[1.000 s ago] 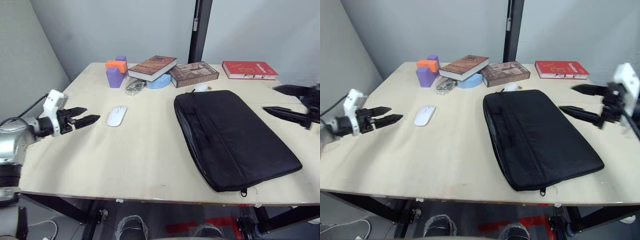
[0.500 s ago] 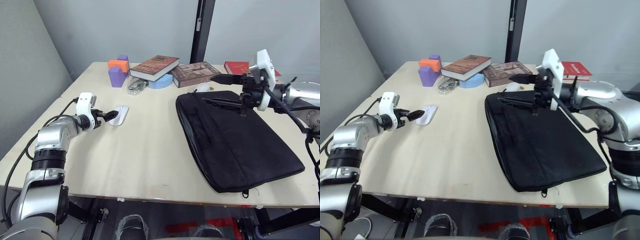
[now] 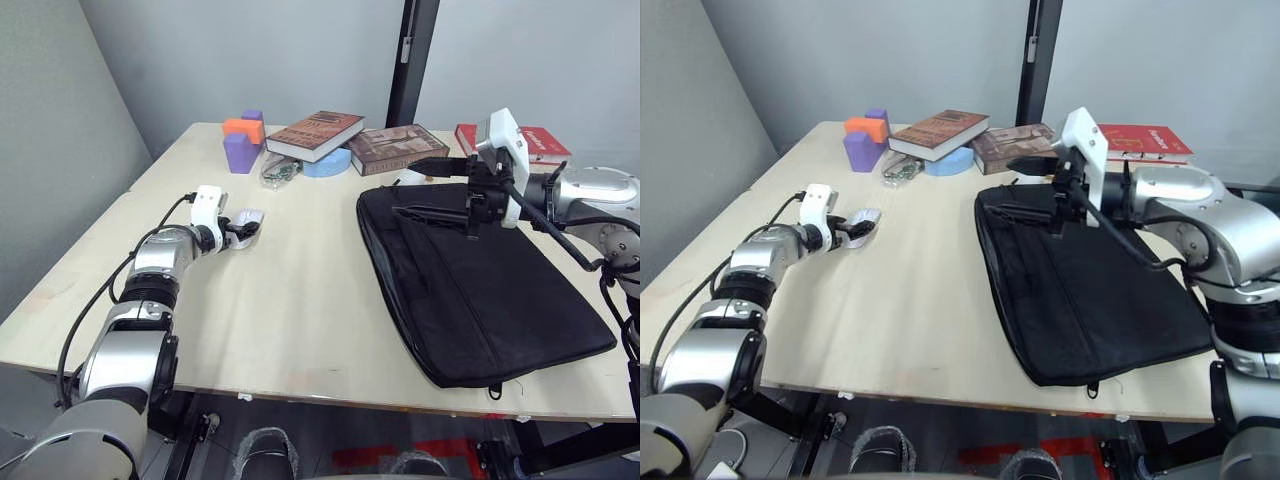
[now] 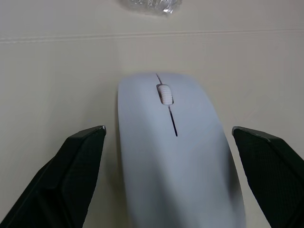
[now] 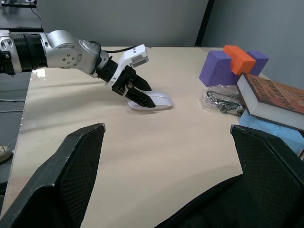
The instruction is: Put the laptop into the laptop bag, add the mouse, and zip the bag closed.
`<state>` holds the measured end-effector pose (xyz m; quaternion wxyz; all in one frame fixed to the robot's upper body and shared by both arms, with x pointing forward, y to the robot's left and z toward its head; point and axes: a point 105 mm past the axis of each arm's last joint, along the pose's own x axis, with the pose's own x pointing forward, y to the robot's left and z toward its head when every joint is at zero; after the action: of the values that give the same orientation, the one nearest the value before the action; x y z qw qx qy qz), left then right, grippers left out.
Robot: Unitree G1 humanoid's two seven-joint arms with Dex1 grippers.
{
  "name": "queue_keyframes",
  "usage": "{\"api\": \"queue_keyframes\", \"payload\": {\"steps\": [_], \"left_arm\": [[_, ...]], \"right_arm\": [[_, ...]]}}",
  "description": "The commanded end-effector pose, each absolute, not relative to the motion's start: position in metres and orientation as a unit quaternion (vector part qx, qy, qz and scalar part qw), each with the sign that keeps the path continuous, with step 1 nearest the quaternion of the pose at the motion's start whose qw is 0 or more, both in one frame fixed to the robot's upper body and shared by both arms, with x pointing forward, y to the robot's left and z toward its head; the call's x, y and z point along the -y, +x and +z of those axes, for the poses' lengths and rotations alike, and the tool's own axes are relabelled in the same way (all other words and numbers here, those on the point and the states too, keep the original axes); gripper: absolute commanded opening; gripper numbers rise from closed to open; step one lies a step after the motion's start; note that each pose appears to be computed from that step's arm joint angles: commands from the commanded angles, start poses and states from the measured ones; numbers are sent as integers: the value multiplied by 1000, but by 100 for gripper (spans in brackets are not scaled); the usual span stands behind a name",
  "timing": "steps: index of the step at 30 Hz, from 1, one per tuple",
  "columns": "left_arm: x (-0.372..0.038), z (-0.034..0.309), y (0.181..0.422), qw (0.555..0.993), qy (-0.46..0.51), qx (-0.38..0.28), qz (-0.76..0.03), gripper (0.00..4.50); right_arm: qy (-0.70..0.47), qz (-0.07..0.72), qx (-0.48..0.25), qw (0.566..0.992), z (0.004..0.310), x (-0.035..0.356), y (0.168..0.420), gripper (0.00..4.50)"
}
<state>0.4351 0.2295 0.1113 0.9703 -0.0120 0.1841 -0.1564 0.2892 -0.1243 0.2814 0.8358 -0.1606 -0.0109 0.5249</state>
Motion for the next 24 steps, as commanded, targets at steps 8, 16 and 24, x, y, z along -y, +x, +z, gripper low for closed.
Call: {"api": "queue_keyframes", "payload": {"steps": [8, 16, 24], "left_arm": [[-219, 105, 443, 968, 24, -193, -157, 450], [-210, 109, 438, 959, 39, -178, -217, 284], [-218, 122, 435, 948, 83, -176, -250, 284]], "right_arm": [[-169, 511, 27, 842, 292, 129, 279, 444], [-141, 504, 17, 852, 289, 125, 283, 450], [-104, 410, -53, 905, 255, 128, 311, 450]]}}
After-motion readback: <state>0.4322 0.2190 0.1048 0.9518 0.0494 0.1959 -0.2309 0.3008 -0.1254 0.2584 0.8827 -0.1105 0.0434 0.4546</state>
